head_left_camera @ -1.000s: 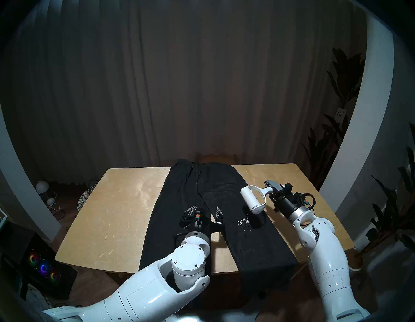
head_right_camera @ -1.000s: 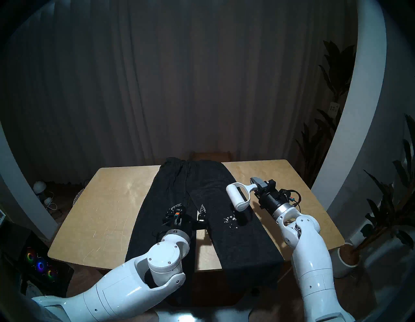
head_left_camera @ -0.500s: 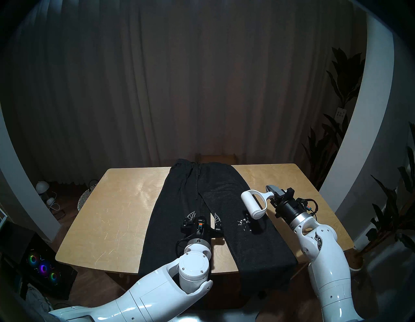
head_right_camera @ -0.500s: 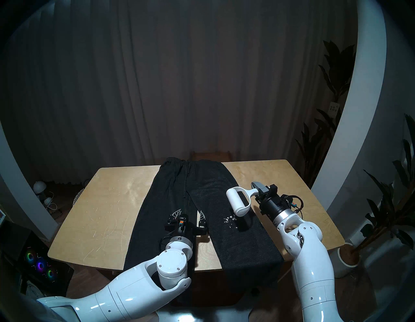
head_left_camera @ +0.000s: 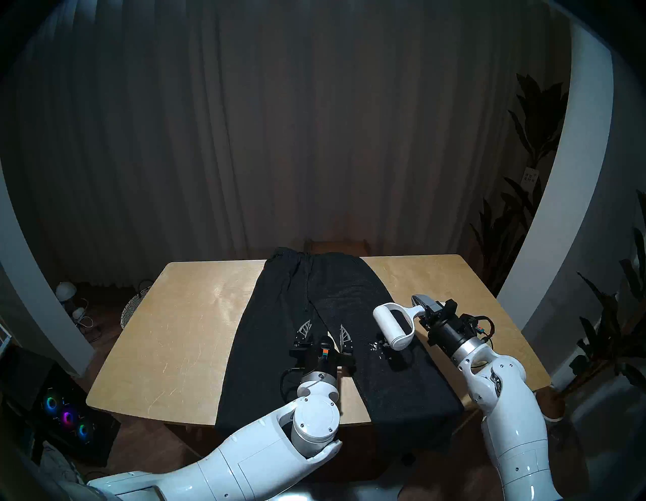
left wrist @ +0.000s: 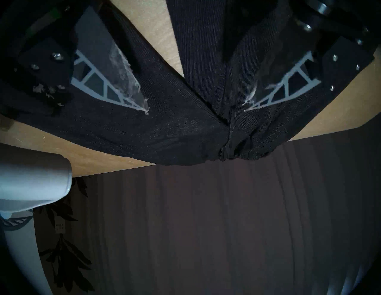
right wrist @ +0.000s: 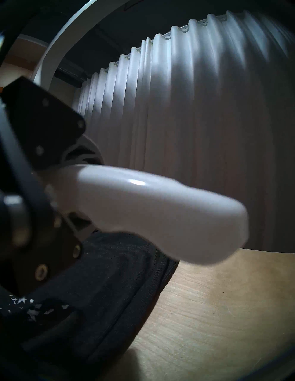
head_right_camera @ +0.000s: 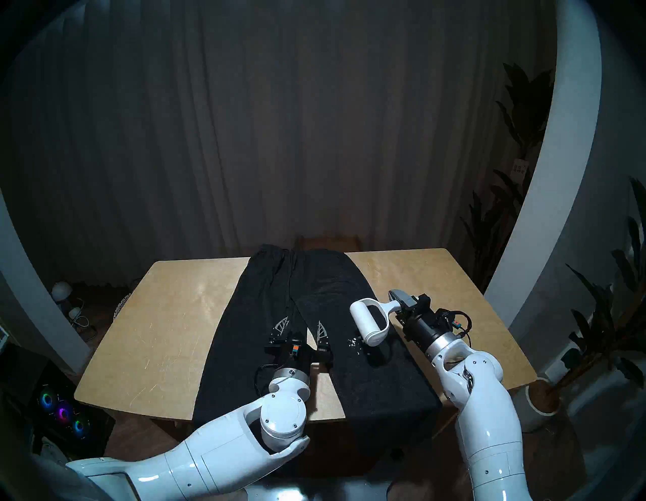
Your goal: Remove lint and debris from pants with a lint roller
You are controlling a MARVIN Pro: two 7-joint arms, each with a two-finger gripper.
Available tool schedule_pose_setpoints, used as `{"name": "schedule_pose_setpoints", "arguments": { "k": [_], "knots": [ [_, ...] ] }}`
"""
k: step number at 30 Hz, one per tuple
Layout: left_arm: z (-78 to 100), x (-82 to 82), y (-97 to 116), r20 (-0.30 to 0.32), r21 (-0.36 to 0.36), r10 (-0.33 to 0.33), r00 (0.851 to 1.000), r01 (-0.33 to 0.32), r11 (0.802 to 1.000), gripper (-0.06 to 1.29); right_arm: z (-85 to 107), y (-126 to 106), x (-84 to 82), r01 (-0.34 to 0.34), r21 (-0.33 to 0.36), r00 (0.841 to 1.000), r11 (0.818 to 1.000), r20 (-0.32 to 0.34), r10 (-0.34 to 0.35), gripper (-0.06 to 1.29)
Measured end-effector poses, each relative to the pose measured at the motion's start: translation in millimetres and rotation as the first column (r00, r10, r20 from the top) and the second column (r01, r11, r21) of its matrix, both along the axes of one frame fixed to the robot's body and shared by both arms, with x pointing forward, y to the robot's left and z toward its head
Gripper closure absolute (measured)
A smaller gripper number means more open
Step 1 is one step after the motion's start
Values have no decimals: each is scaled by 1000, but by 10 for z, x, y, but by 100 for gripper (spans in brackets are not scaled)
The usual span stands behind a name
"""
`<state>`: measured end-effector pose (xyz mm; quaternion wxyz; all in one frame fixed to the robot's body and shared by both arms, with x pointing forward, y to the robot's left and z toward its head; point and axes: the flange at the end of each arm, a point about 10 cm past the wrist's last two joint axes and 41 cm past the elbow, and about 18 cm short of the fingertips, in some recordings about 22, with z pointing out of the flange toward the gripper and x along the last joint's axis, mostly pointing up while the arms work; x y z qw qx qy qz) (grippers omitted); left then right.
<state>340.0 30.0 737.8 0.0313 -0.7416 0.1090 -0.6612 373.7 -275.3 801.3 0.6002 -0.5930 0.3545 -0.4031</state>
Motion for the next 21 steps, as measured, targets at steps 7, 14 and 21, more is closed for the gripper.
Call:
{"name": "schedule_pose_setpoints", "arguments": {
  "k": [7, 14, 21],
  "knots": [
    [-55, 30, -90, -21, 122, 4, 1000, -1, 993, 3, -43, 42, -41, -18, -29, 1000, 999, 7, 18, 106],
    [-68, 38, -104, -34, 166, 13, 999, -7, 986, 3, -171, 126, -124, -4, -35, 1000, 999, 0, 4, 106],
    [-78, 32, -83, -63, 189, 4, 998, 8, 982, 3, -277, 237, -152, 6, -31, 1000, 1000, -5, -6, 106]
  ]
}}
